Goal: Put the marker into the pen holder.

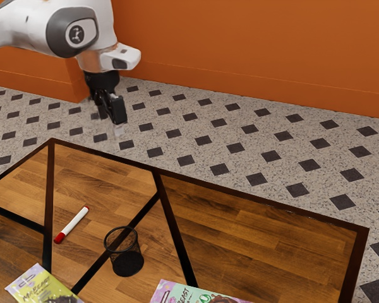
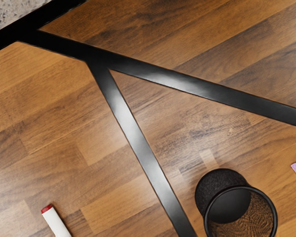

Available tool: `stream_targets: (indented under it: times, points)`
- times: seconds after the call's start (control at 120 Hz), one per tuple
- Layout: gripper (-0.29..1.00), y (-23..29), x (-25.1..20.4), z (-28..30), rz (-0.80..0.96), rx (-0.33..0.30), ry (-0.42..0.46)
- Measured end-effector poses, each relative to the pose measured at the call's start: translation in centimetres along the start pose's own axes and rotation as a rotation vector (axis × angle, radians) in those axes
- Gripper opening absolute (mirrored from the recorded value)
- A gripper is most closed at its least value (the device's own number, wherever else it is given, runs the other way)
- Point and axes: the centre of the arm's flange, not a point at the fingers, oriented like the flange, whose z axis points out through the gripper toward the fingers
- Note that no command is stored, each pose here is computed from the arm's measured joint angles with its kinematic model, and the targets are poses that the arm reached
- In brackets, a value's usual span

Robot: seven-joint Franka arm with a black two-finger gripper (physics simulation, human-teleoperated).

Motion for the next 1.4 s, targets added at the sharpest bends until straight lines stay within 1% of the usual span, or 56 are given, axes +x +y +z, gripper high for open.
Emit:
stream_targets:
  times: [0.158,0.242,0.258,0.283,0.325,0.392,0.433,0.517,0.6,0.692,0.725,0.8,0.883,0.95,1.067,1.225,1.4]
  points:
    - [0.7,1.1,1.2,-0.8,0.108,0.033,0.061]
    - [0.7,2.0,0.8,-0.9,0.142,0.043,0.076]
    - [0.7,2.1,0.5,-0.3,0.14,0.037,0.071]
    - [0.7,1.9,-0.1,1.2,0.127,0.013,0.058]
    - [0.7,-0.5,-1.7,3.4,0.064,-0.019,0.047]
    - [0.7,-6.1,-5.3,4.9,-0.069,-0.035,0.052]
    - [0.7,-7.8,-6.9,7.1,-0.115,-0.036,0.034]
    - [0.7,-7.0,-7.6,13.4,-0.142,-0.032,-0.017]
    - [0.7,-6.4,-7.2,16.7,-0.169,-0.007,-0.019]
    - [0.7,-7.1,-8.6,20.3,-0.253,-0.003,-0.026]
    - [0.65,-7.9,-9.2,21.2,-0.292,-0.001,-0.027]
    - [0.48,-9.8,-10.3,23.0,-0.38,0.002,-0.032]
    - [0.41,-12.1,-11.4,24.8,-0.47,0.005,-0.041]
    - [0.38,-13.3,-11.2,26.2,-0.517,0.011,-0.046]
    - [0.34,-12.2,-7.7,28.0,-0.504,0.026,-0.052]
    - [0.32,-13.2,-6.4,30.5,-0.547,0.034,-0.071]
    - [0.31,-14.8,-7.6,32.2,-0.601,0.025,-0.091]
